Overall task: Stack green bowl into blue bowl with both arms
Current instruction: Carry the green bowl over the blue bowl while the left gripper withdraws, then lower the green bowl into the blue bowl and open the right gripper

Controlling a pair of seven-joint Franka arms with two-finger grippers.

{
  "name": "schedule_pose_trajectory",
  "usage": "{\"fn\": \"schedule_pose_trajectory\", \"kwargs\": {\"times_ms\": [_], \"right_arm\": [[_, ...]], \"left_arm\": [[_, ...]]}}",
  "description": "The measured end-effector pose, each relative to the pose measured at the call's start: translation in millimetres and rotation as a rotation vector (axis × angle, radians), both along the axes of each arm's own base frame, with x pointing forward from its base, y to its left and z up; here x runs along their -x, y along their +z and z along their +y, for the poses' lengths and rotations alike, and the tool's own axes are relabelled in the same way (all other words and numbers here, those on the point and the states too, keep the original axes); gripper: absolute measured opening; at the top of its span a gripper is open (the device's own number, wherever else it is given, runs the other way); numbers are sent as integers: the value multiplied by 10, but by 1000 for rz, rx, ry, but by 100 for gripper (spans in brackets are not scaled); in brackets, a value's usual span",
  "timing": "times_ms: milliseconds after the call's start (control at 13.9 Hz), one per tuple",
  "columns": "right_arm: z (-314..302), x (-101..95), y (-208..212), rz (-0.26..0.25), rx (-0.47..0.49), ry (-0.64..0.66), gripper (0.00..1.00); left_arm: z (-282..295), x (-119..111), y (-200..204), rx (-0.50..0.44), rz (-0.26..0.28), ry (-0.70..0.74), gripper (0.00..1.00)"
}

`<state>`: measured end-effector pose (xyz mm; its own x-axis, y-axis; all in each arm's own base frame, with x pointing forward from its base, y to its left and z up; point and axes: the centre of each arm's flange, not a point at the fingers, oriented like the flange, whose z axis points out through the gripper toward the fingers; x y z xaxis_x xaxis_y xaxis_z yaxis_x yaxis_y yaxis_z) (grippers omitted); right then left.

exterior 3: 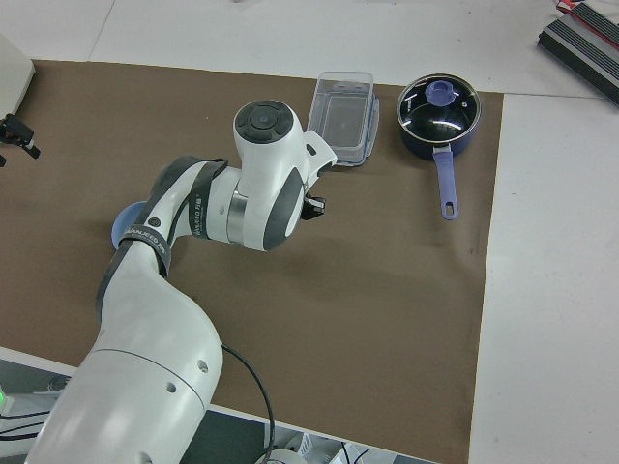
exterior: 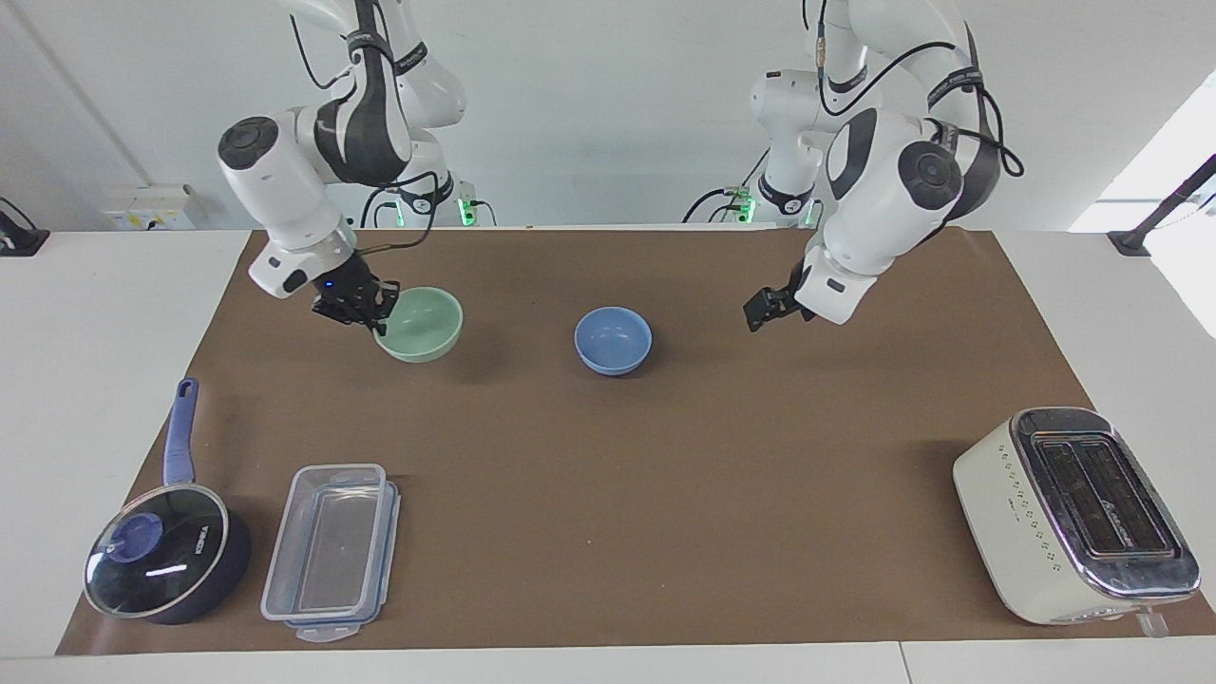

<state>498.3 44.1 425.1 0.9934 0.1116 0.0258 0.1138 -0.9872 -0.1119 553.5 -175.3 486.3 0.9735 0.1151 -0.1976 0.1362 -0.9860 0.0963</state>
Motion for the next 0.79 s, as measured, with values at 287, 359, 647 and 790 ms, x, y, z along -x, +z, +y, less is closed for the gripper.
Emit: {"fn": "schedule_pose_trajectory", "kwargs": {"times_ms": [287,359,647,790], "right_arm": [[1156,139,28,-52,-17,19,5],[1437,198,-5,-61,-25,10,5],[2155,342,-288,-81,-48,-6,5],[2322,337,-397,-84,-53,-9,5]], "left_arm": [[966,-57,356,-18,-46,-150,100],[1150,-8,475,-26,-53,-176,100],[1271,335,950,-52,-54,-210,100],[1268,430,1093,-61,-67,-213,100]]}}
